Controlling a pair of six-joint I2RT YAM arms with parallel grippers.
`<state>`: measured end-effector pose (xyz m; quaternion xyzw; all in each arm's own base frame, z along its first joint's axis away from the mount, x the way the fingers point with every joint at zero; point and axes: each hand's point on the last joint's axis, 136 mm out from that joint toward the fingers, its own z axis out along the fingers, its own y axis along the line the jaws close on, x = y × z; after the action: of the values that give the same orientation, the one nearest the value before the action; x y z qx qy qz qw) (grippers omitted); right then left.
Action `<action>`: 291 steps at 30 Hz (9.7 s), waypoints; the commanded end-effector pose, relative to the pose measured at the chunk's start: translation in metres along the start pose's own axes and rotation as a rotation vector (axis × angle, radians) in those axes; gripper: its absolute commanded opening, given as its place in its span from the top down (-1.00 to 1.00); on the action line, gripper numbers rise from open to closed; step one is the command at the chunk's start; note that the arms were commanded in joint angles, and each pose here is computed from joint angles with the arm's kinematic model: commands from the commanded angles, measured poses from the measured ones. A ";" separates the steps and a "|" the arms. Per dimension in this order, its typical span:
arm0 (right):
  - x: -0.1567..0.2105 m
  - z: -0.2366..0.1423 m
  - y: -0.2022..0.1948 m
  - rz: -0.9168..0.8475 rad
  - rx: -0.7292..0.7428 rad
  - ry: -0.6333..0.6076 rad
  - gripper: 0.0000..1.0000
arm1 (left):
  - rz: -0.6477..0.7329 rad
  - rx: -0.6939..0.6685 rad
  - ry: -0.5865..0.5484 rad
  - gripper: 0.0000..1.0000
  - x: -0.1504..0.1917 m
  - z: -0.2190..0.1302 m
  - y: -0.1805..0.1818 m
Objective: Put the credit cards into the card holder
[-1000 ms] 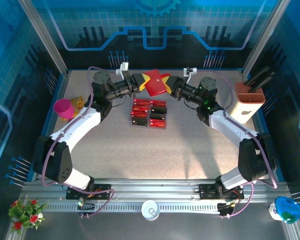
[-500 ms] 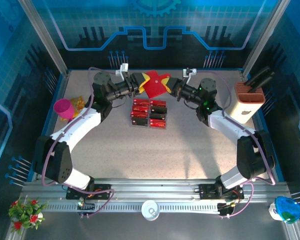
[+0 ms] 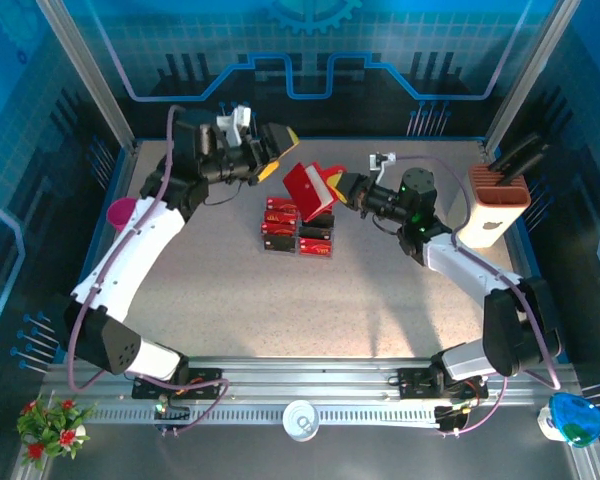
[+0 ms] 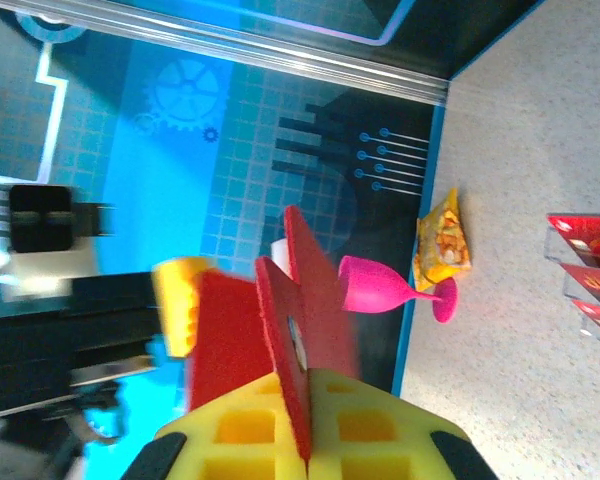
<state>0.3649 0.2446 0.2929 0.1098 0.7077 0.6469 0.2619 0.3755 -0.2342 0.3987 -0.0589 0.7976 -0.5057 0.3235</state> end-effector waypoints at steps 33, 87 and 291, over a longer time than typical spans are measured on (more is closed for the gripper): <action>0.090 -0.043 -0.114 0.028 0.186 -0.133 1.00 | 0.323 -0.817 0.420 -0.99 0.175 -0.011 0.186; 0.145 -0.063 -0.188 -0.034 0.480 -0.263 0.09 | 0.439 -1.086 0.599 -0.99 0.204 -0.022 0.323; 0.149 -0.033 -0.237 -0.204 0.810 0.291 1.00 | 0.053 -0.373 0.431 -0.99 0.208 0.065 0.150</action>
<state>0.2660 0.2554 0.0332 0.0485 0.9395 0.2946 0.1677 0.2827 -0.2809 0.1609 0.0127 0.9409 -0.3029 0.1511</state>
